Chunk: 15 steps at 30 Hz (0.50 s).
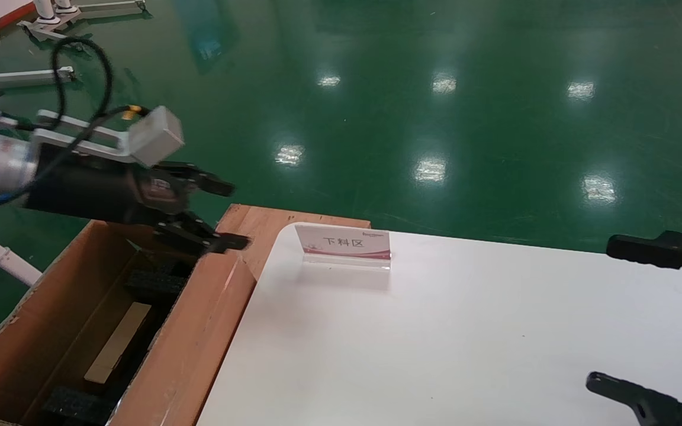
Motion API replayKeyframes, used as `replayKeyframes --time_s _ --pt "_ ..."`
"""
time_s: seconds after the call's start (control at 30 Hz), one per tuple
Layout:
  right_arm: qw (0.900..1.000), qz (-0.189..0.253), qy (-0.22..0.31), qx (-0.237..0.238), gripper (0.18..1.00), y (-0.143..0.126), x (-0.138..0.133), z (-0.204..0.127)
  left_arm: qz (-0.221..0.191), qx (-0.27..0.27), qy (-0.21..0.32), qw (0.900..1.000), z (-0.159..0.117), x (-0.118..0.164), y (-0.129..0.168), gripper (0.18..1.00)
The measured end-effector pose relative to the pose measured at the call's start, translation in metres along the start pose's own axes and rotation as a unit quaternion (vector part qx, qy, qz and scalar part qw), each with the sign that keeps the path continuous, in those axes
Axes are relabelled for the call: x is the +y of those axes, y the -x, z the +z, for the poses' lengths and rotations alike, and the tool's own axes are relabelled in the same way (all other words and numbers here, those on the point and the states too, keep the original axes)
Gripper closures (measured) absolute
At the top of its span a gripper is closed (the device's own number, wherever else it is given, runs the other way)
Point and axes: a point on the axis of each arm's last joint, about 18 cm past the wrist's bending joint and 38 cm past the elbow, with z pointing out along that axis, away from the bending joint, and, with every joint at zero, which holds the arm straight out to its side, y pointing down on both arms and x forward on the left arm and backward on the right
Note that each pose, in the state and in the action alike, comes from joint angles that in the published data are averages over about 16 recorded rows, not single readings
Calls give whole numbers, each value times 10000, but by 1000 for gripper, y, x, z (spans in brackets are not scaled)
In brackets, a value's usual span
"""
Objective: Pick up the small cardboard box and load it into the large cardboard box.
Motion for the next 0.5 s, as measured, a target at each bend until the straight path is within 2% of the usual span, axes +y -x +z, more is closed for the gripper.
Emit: replayKeyframes --time_s 0.23,0.5 --pt "10000 0 0 0 178 0 0 0 246 551 -452 9972 29 -21 -23 184" --pt "10000 0 0 0 178 0 0 0 478 1103 -1001 9877 53 -41 -50 184"
